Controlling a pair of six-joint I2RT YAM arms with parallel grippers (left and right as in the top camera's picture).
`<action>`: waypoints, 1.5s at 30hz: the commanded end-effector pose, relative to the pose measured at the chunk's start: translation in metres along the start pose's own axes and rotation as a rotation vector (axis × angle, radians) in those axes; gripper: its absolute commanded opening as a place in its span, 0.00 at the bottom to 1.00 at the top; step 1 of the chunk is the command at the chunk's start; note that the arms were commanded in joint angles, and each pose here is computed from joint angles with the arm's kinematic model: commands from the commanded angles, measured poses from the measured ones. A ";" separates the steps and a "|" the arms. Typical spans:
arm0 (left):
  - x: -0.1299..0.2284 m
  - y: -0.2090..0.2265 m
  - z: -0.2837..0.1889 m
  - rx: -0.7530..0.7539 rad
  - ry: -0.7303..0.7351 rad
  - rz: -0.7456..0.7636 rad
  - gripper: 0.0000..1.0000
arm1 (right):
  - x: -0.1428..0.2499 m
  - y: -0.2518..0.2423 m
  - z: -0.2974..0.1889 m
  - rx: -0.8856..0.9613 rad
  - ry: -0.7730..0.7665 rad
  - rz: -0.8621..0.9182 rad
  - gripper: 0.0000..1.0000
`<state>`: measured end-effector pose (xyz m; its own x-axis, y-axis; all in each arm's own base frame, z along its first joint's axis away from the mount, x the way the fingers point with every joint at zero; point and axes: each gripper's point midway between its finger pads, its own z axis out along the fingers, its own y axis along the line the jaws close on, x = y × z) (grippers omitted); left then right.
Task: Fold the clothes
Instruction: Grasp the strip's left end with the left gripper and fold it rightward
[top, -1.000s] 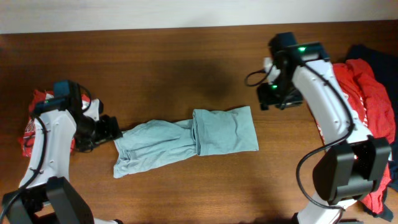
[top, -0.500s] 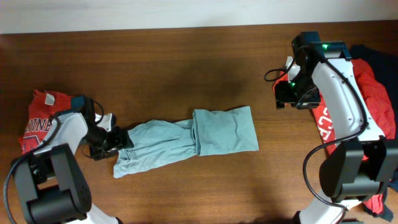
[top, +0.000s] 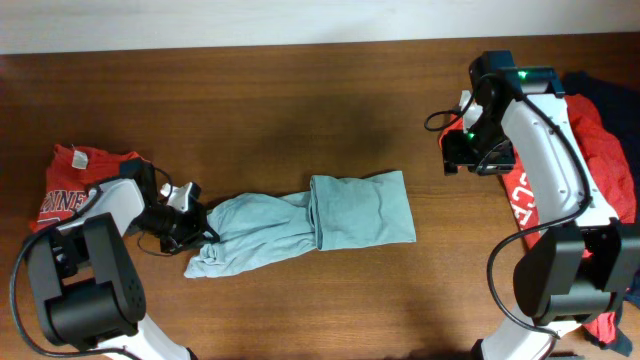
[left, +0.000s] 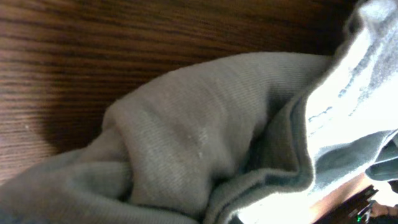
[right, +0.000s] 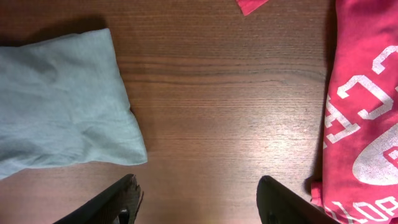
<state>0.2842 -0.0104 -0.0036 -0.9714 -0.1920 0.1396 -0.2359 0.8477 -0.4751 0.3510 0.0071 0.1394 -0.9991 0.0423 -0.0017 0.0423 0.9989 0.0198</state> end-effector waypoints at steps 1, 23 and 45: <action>0.002 0.012 0.002 -0.038 0.024 -0.005 0.01 | -0.001 -0.001 -0.007 -0.003 -0.022 0.011 0.66; -0.075 0.048 -0.194 -0.240 -0.284 -0.148 0.01 | 0.000 -0.001 -0.007 -0.003 -0.019 0.012 0.66; -0.078 -0.136 -0.103 -0.306 -0.187 0.316 0.01 | 0.002 -0.001 -0.007 -0.003 -0.011 0.012 0.65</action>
<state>0.3910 -0.0376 0.1345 -0.9920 -0.0002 -0.1266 0.0241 0.9814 -0.1906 0.3498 0.0070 0.1394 -0.9991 0.0416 0.0032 0.0416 0.9989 0.0195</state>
